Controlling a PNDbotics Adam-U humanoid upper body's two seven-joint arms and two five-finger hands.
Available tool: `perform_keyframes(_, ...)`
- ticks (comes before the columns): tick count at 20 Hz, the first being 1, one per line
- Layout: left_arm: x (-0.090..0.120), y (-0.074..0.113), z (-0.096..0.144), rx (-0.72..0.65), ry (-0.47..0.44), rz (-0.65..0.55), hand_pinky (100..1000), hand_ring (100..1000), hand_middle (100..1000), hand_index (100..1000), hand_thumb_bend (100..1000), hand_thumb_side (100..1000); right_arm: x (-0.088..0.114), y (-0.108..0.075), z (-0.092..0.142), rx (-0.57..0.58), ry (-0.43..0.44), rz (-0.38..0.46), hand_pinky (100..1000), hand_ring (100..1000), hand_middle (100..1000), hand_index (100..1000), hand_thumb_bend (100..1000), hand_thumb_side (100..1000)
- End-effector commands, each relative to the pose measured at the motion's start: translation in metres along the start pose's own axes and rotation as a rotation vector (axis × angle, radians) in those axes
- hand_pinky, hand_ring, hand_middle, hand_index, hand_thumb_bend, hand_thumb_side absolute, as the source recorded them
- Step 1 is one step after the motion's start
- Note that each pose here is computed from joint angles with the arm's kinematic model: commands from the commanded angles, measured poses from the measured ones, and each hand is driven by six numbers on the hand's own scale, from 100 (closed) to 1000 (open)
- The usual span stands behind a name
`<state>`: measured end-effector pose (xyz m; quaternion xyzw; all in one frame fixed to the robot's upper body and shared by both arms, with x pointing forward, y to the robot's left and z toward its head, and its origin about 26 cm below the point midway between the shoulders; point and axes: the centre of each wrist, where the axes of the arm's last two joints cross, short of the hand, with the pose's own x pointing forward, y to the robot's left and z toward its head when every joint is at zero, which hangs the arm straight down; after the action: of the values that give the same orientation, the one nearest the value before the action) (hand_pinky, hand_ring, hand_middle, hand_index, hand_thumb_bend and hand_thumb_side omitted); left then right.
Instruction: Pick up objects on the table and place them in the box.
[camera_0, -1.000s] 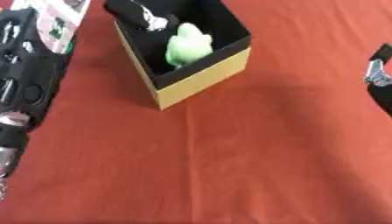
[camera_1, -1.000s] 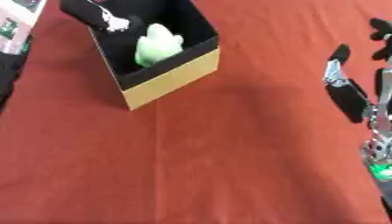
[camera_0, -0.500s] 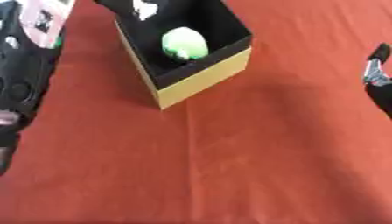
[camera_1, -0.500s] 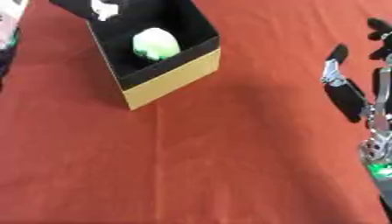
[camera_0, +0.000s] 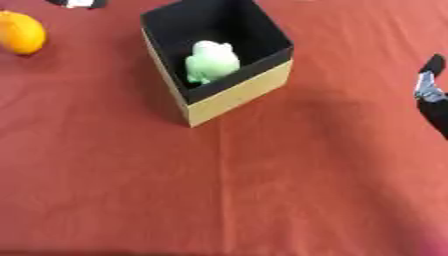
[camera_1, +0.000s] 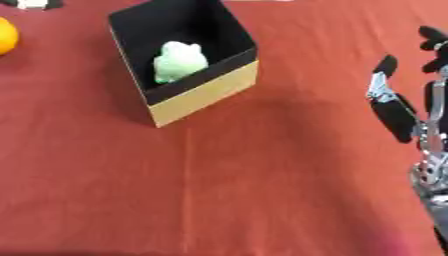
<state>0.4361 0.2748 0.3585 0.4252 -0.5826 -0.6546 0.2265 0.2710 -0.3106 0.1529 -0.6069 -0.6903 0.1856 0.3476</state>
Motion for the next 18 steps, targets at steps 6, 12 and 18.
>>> perform_keyframes(6,-0.06,-0.017,0.034,-0.115,0.14,-0.026,893,952,919,888,553,388,-0.003,-0.009,-0.007,-0.018,-0.027,0.029,571,544,649,854,100,545)
perform_keyframes(12,-0.076,-0.032,0.04,-0.198,0.207,-0.048,909,962,930,888,669,269,-0.002,-0.009,-0.007,-0.017,-0.025,0.026,572,543,649,854,100,544)
perform_keyframes(18,-0.087,-0.048,0.041,-0.238,0.3,-0.038,906,966,936,893,656,262,-0.001,-0.008,-0.007,-0.02,-0.024,0.019,571,542,648,854,100,543)
